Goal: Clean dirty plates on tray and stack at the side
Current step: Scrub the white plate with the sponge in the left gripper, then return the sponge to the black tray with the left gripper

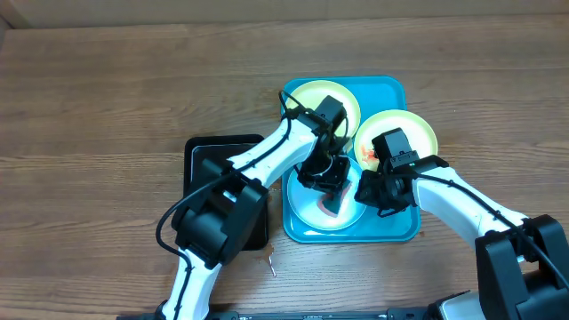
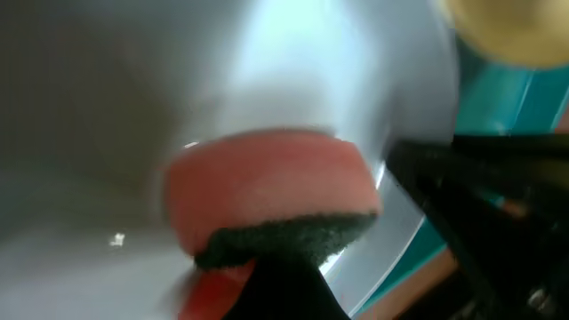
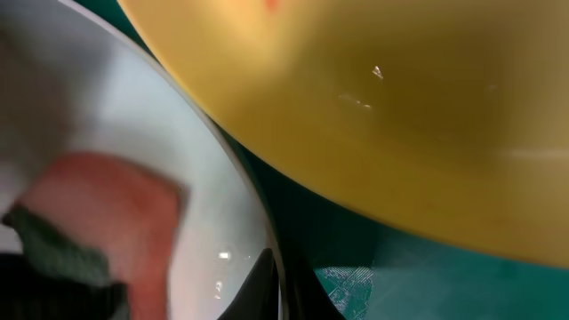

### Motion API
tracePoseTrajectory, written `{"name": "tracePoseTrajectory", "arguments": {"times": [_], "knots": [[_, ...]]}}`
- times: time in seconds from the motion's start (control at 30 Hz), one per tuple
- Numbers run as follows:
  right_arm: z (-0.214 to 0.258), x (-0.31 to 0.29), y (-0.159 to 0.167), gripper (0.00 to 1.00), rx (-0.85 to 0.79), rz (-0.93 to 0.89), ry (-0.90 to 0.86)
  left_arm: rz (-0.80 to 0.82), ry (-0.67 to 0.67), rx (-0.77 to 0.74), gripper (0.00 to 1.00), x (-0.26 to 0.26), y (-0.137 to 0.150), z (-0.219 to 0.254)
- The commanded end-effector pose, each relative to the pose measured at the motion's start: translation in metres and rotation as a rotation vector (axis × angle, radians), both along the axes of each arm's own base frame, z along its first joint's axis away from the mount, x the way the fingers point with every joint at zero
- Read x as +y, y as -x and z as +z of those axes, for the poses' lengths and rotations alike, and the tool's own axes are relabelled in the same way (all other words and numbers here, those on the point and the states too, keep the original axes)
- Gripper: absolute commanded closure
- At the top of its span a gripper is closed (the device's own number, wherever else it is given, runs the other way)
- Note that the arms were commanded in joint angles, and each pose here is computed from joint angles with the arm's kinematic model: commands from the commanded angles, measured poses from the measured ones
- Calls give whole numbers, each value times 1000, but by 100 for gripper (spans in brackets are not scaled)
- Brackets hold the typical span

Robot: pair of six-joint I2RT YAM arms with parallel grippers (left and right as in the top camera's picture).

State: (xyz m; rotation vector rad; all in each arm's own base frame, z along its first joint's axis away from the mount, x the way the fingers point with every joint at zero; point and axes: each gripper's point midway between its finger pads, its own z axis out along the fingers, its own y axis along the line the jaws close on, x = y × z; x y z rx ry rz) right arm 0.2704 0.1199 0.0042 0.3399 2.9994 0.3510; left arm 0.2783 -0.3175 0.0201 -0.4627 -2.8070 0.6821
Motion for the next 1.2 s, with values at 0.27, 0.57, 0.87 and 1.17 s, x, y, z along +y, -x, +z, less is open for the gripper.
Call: {"name": "tracePoseTrajectory", "arguments": {"times": [0.27, 0.57, 0.87, 1.17], "knots": [[-7, -18, 1, 96, 6, -34, 87, 114, -536, -24, 96, 102, -4, -19], [-7, -18, 3, 96, 11, -34, 89, 202, -545, -195, 96, 100, -40, 35], [-7, -19, 3, 96, 14, -34, 90, 230, -203, -238, 96, 78, -41, 125], [-7, -19, 4, 96, 16, -34, 91, 431, -371, -314, 96, 193, -49, 172]]}}
